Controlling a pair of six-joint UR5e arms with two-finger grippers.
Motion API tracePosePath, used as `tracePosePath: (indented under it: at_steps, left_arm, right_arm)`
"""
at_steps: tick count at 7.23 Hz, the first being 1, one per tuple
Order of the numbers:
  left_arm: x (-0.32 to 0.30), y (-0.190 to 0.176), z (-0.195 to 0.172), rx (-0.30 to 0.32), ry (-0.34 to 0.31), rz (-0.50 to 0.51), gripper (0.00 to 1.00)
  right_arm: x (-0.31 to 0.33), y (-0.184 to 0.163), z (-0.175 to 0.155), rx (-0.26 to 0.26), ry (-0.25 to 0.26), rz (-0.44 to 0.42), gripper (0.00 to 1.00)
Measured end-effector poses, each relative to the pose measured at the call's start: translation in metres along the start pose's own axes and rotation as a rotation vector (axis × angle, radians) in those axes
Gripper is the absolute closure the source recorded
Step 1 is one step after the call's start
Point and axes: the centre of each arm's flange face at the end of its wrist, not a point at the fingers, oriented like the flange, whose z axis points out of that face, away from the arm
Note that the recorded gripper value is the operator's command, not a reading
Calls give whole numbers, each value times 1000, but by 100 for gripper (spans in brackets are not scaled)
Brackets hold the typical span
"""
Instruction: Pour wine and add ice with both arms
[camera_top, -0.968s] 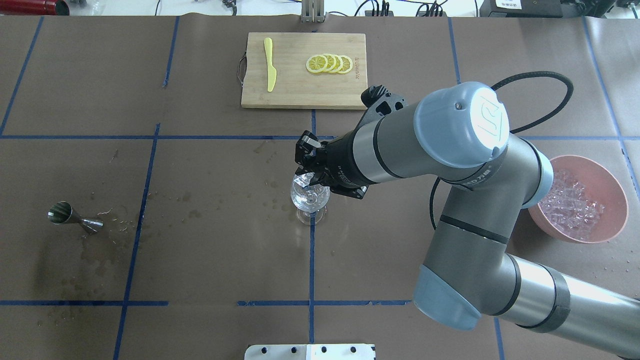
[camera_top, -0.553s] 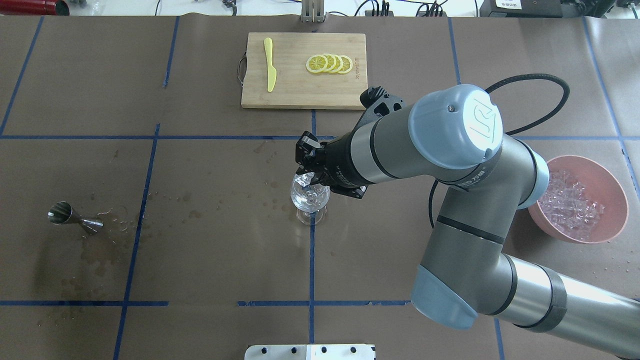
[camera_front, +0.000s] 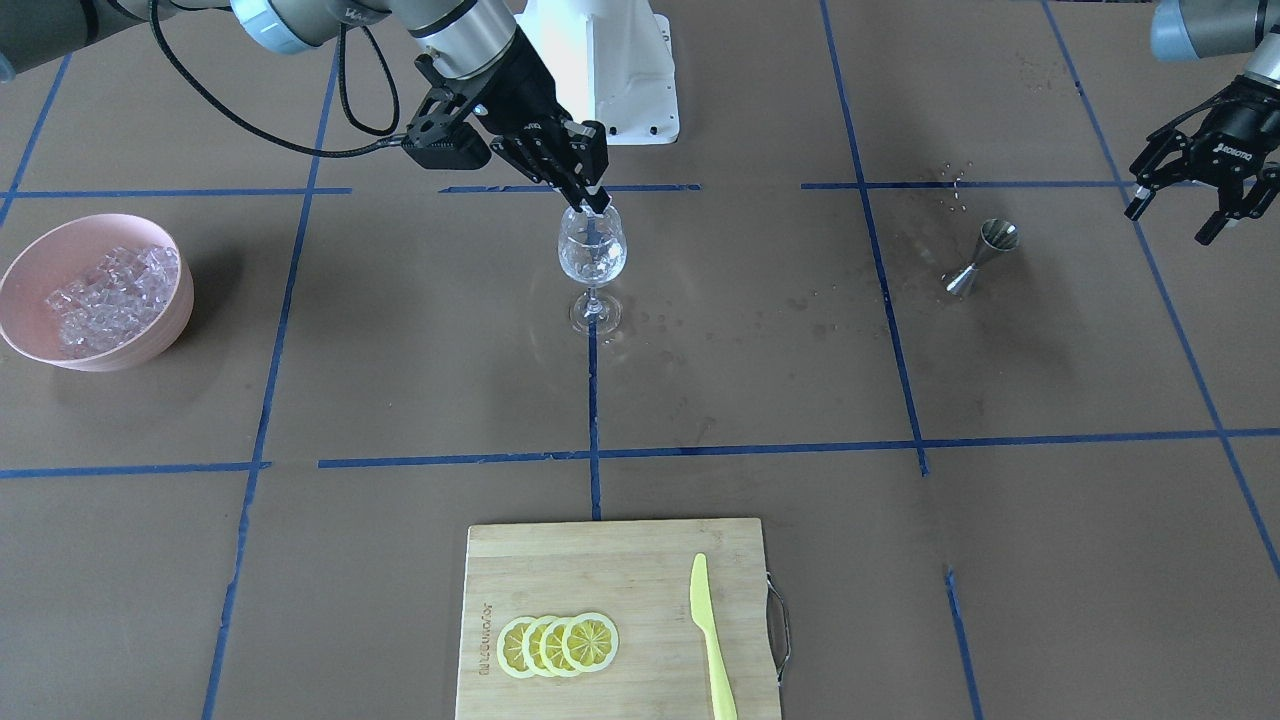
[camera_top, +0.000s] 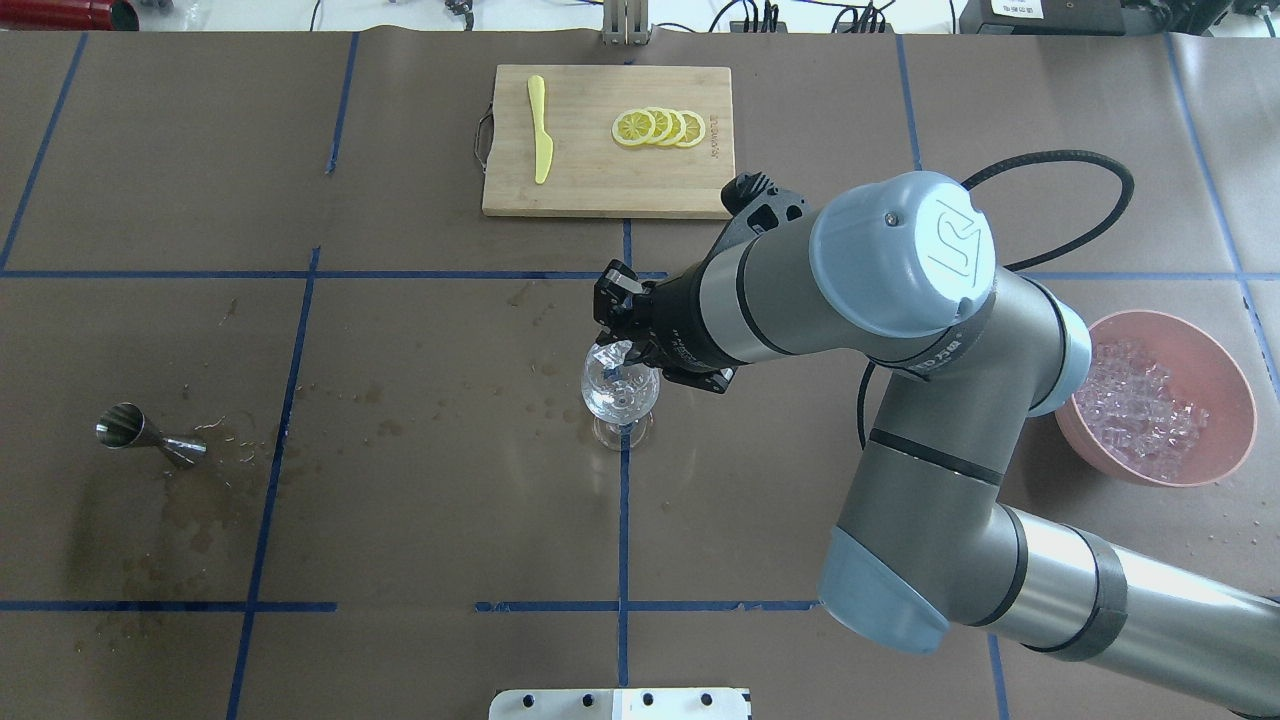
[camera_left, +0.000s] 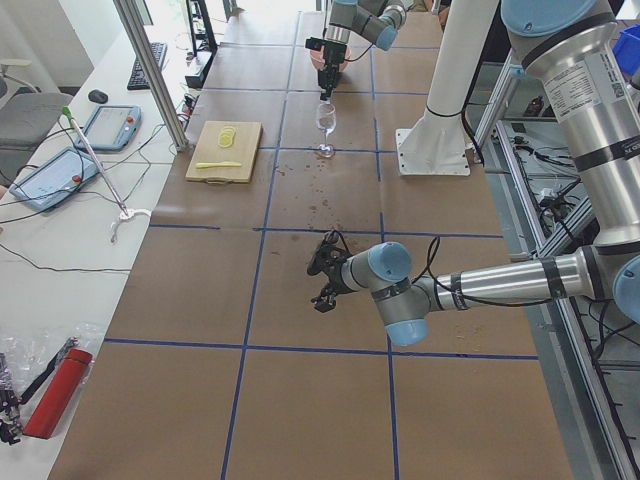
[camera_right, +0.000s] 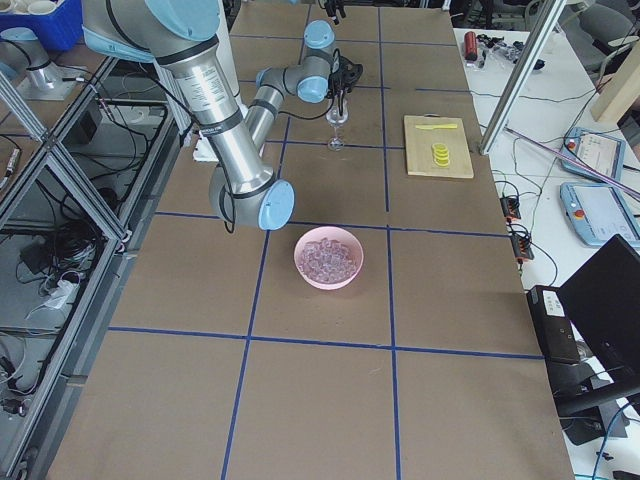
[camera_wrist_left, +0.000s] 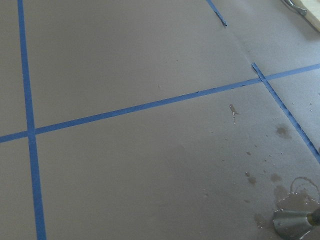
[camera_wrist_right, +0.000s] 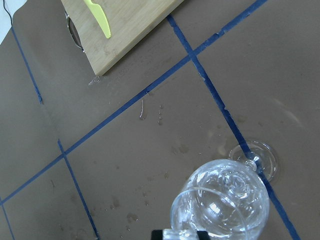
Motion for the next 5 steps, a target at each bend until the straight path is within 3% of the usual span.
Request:
tracePosePath:
  at_steps: [3, 5]
  left_arm:
    - [-1, 1, 1, -2, -1, 0, 0]
    - [-3, 3, 3, -12, -3, 7, 0]
  right_arm:
    - [2, -9, -6, 13, -2, 1, 0]
    - [30, -65, -32, 35, 31, 8, 0]
